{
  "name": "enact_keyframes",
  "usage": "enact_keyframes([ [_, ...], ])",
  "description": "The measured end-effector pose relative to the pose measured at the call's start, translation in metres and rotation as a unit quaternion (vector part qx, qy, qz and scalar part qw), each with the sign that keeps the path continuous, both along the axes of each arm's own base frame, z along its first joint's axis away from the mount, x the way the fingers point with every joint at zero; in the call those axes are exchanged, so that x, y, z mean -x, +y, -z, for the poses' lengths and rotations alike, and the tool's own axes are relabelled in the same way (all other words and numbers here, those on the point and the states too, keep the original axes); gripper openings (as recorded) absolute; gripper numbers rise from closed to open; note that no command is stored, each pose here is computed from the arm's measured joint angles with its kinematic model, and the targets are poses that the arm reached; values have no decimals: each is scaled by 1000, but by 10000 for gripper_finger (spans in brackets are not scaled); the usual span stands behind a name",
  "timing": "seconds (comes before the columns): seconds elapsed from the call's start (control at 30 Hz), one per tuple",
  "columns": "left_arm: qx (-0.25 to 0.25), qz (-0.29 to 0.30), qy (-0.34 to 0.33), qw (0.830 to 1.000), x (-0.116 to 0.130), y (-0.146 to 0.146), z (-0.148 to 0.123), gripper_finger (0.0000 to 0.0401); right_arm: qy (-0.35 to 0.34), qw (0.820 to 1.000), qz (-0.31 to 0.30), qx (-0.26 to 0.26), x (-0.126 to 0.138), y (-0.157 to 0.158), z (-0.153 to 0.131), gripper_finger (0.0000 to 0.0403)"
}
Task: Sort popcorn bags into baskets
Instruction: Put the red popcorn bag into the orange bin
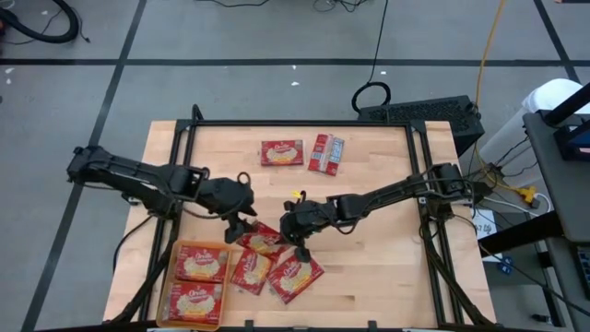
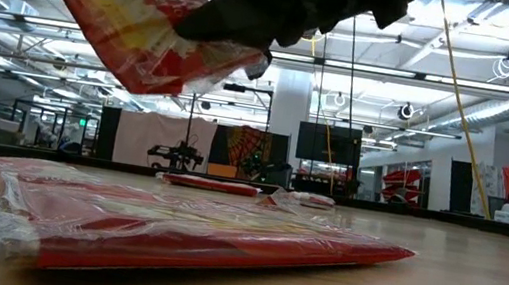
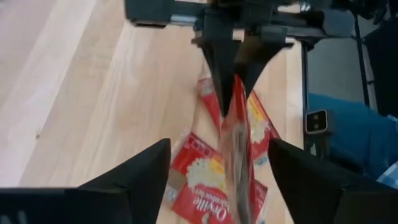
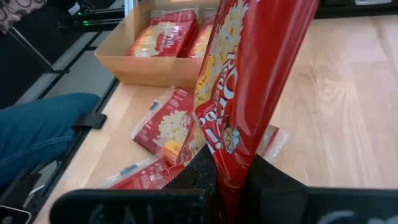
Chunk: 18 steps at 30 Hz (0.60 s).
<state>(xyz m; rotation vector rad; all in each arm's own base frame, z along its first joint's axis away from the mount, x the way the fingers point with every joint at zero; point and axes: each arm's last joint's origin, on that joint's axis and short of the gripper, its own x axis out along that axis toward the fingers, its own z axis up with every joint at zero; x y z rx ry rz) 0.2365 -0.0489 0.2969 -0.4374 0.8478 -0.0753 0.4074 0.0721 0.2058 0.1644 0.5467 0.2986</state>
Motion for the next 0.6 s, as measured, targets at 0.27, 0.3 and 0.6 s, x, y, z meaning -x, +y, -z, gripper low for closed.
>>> enact_keyframes([
  [0.27, 31, 3, -4, 999, -12, 12, 4, 178, -3, 1000, 15, -2, -2, -11, -1, 15],
  [0.3, 35, 3, -4, 999, -12, 13, 4, 162, -4, 1000, 17, -2, -2, -11, -1, 15],
  [0.6, 38, 23, -8, 999, -9, 9, 1, 18, -17, 999, 27, 0, -4, -12, -3, 24],
])
